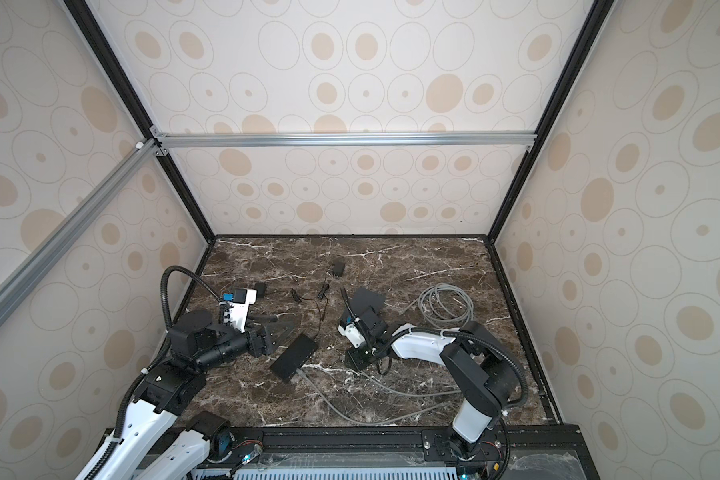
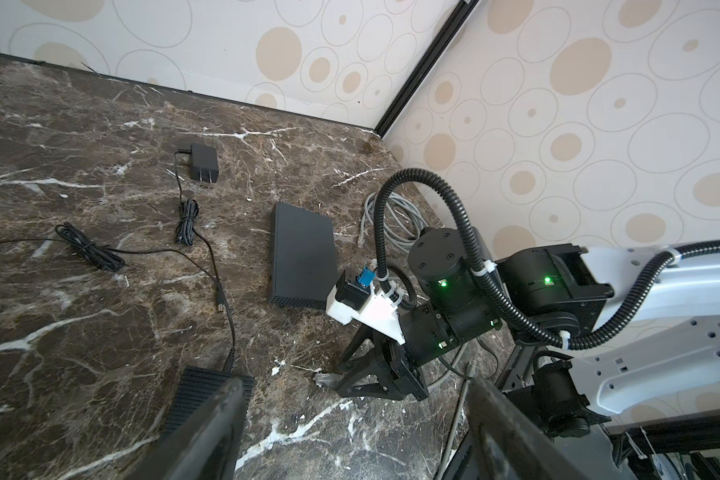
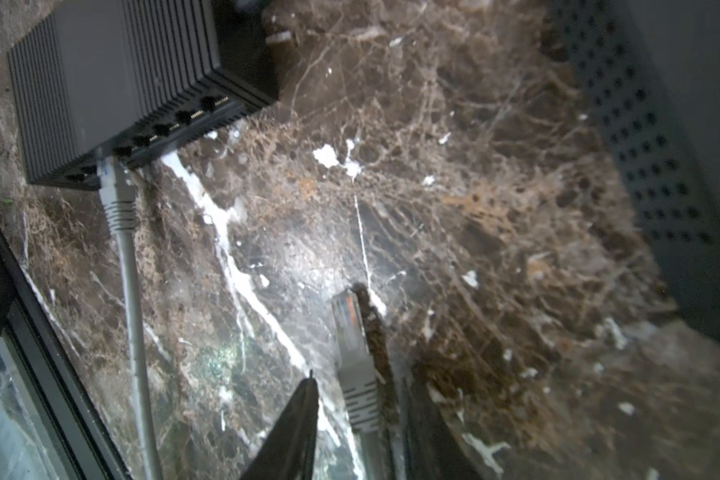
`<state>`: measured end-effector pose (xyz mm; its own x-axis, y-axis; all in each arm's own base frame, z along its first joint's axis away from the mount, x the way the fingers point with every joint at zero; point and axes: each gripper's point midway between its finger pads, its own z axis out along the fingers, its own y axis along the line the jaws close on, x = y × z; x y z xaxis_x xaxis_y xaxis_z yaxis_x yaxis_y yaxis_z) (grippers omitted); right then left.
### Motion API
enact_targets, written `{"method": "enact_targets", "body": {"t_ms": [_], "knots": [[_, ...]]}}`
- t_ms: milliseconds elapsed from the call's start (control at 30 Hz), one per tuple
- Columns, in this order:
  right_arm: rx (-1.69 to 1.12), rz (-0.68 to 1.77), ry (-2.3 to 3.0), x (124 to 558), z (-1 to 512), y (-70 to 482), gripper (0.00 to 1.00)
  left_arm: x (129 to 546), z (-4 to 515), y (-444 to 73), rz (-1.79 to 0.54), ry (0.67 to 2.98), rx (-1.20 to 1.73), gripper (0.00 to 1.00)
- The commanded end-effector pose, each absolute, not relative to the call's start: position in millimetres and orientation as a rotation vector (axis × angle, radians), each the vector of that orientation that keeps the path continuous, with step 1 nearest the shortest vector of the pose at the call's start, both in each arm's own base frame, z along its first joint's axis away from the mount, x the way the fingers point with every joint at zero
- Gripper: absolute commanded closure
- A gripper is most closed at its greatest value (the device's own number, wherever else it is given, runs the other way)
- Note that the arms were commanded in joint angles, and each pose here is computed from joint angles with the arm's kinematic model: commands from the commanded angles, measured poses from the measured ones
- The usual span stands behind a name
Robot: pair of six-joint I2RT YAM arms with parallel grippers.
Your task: Insert the plug into the switch port
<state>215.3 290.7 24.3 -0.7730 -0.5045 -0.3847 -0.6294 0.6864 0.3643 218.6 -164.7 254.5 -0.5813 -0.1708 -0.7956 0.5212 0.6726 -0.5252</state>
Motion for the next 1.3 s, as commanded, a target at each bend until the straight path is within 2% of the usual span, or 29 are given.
{"method": "enact_targets", "body": {"t_ms": [0,367,500,733,867,1267], "knots": [[-0.949,0.672,2.712,195,12,275,0.64,220,252,-164,-0.949,1.982,0.288,0.17],[-1.002,0.61,2.684,190,10,280,0.69,220,251,-163,-0.948,1.985,0.281,0.17],[-1.042,0.585,2.666,188,12,285,0.76,221,251,-163,-0.945,1.986,0.279,0.17],[-1.039,0.579,2.645,187,13,284,0.8,222,250,-162,-0.94,1.988,0.274,0.16],[-1.042,0.545,2.603,190,21,283,0.89,225,247,-160,-0.926,2.0,0.259,0.16],[-1.127,0.139,2.315,241,58,300,0.99,228,243,-158,-0.915,2.016,0.239,0.16]]}}
